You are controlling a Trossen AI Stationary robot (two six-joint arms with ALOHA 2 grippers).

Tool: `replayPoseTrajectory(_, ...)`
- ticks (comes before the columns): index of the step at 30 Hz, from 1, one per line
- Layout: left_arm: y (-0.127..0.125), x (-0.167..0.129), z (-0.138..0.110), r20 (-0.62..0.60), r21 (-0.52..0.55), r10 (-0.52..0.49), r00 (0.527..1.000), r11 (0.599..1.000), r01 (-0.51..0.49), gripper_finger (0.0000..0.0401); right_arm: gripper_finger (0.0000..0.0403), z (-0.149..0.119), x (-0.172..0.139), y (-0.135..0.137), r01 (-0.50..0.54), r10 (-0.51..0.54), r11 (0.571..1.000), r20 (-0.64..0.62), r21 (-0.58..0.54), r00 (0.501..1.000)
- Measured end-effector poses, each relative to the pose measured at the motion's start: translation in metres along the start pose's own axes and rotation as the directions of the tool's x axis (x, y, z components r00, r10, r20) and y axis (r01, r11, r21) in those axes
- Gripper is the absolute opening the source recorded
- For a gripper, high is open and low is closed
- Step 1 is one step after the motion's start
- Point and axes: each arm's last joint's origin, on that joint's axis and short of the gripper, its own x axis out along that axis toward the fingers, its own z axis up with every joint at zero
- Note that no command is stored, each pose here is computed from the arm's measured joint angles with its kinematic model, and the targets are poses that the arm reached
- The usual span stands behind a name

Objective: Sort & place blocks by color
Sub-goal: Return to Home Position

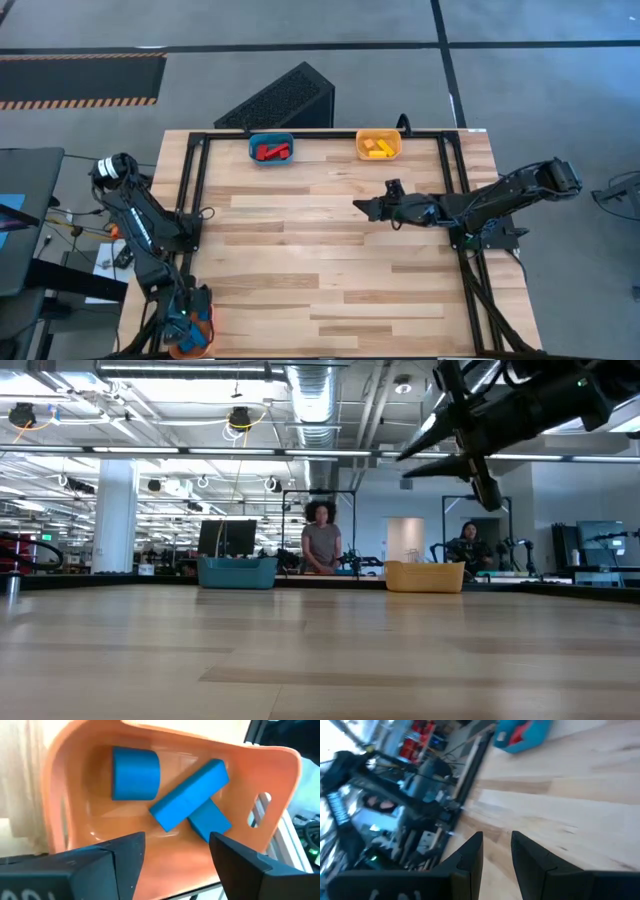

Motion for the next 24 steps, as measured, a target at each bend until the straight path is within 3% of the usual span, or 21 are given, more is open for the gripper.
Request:
replayPoseTrajectory(3, -0.004, -0.006, 0.001, 0.0, 0.014, 0.013, 1.0, 1.0, -0.013, 0.0199, 0.012, 0.0, -0.001, 0.007, -0.071, 0.07, 0.996, -0.014, -0.055, 0.997)
replayPoseTrajectory(7, -0.005, -0.035, 0.014, -0.012, 0.03, 0.113, 0.994, 0.993, -0.112, 0.0172, 0.012, 0.002, -0.002, 0.016, -0.174, 0.172, 0.973, -0.027, -0.151, 0.985)
replayPoseTrajectory(10, -0.007, -0.077, 0.037, 0.112, 0.069, 0.161, 0.98, 0.983, -0.17, 0.0153, 0.012, 0.011, -0.004, 0.027, -0.275, 0.291, 0.936, 0.045, -0.221, 0.956)
replayPoseTrajectory(12, -0.008, -0.11, 0.058, 0.293, 0.095, 0.199, 0.935, 0.967, -0.236, 0.014, 0.012, 0.02, -0.006, 0.036, -0.332, 0.384, 0.888, 0.115, -0.319, 0.916)
replayPoseTrajectory(15, -0.007, -0.16, 0.089, 0.598, 0.088, 0.268, 0.755, 0.915, -0.394, 0.0125, 0.012, 0.035, -0.008, 0.041, -0.316, 0.461, 0.804, 0.194, -0.503, 0.866)
replayPoseTrajectory(17, 0.0, -0.19, 0.109, 0.737, 0.018, 0.341, 0.584, 0.854, -0.52, 0.0116, 0.012, 0.046, -0.008, 0.043, -0.292, 0.515, 0.725, 0.209, -0.623, 0.831)
replayPoseTrajectory(20, 0.015, -0.232, 0.14, 0.853, -0.163, 0.429, 0.295, 0.759, -0.631, 0.0104, 0.0114, 0.06, -0.002, 0.043, -0.332, 0.588, 0.557, 0.078, -0.761, 0.805)
replayPoseTrajectory(21, 0.023, -0.245, 0.15, 0.873, -0.197, 0.428, 0.234, 0.749, -0.632, 0.0099, 0.0109, 0.065, 0.001, 0.044, -0.358, 0.601, 0.507, 0.024, -0.784, 0.799)
replayPoseTrajectory(22, 0.031, -0.257, 0.16, 0.896, -0.202, 0.396, 0.2, 0.765, -0.611, 0.0094, 0.0102, 0.07, 0.003, 0.045, -0.386, 0.606, 0.474, -0.025, -0.791, 0.795)
replayPoseTrajectory(24, 0.049, -0.279, 0.178, 0.947, -0.146, 0.276, 0.166, 0.828, -0.542, 0.0081, 0.0081, 0.079, 0.007, 0.047, -0.421, 0.594, 0.438, -0.095, -0.794, 0.799)
